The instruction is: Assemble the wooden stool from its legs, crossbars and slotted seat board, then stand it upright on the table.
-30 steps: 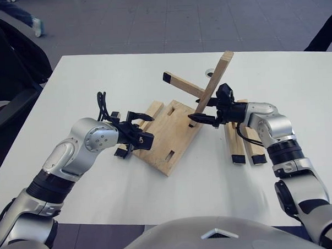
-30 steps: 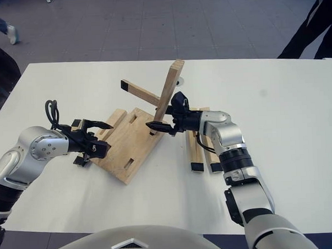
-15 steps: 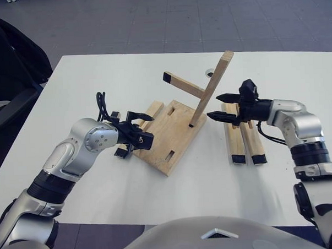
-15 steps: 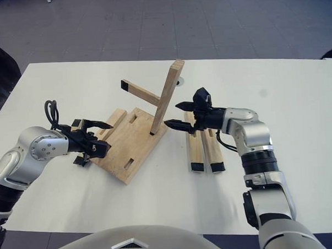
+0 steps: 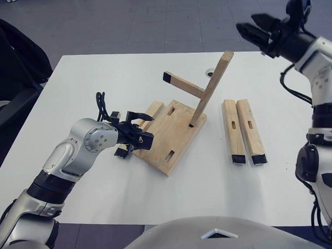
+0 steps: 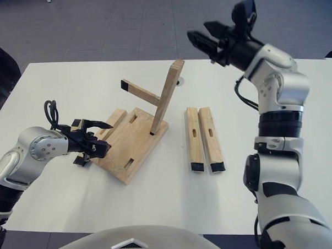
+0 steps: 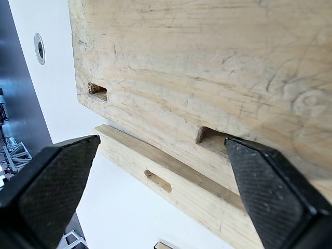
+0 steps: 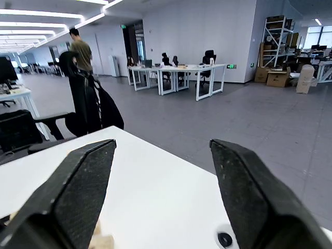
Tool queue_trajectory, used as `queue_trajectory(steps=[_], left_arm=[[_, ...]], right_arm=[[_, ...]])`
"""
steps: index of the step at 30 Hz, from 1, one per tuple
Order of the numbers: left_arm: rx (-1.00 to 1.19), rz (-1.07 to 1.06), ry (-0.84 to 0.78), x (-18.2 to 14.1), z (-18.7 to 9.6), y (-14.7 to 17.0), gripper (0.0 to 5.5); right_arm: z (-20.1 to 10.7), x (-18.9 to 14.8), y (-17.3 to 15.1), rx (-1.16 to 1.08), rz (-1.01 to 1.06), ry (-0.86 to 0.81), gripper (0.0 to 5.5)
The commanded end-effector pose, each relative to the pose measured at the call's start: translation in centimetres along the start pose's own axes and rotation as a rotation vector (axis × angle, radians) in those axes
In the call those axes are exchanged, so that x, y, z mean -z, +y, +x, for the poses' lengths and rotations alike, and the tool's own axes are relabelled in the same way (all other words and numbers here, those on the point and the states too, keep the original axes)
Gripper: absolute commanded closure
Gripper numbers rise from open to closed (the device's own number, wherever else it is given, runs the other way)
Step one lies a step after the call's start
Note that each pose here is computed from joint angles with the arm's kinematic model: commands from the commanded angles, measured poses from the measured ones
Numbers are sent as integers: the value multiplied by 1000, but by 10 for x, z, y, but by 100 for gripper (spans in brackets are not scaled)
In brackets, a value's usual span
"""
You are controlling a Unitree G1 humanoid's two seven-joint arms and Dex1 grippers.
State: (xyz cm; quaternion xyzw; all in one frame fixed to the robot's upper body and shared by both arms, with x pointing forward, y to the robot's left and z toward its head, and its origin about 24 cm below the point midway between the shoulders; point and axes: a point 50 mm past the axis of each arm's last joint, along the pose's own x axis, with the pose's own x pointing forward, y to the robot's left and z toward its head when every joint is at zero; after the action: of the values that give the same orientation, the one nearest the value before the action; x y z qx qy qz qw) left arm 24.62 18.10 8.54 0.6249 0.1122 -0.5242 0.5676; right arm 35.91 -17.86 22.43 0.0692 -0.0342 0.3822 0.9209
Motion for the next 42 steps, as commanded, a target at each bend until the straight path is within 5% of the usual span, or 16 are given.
queue_trajectory(steps=[1, 16, 20, 28, 32, 35, 38, 42], left_arm=[[150, -72, -39, -5, 23, -36, 102], [151, -76, -39, -5, 23, -35, 102], [152, -76, -38, -5, 23, -35, 102], [154, -73, -40, -5, 24, -35, 102], [157, -71, -43, -6, 24, -36, 102], [159, -68, -48, -8, 24, -37, 102], [157, -65, -50, -9, 25, -36, 102], [162, -71, -46, -8, 24, -38, 102]], right_arm=[[25, -21, 27, -54, 65, -43, 254], [50, -3, 67, -185, 29, 104, 254], [50, -27, 70, -202, 8, 27, 254], [37, -124, 72, -232, -4, -429, 254], [48, -71, 58, -191, 40, -258, 254], [44, 43, 64, -221, 150, 109, 254], [15, 122, 73, -220, 207, 370, 254], [23, 105, 59, -150, 210, 296, 254]])
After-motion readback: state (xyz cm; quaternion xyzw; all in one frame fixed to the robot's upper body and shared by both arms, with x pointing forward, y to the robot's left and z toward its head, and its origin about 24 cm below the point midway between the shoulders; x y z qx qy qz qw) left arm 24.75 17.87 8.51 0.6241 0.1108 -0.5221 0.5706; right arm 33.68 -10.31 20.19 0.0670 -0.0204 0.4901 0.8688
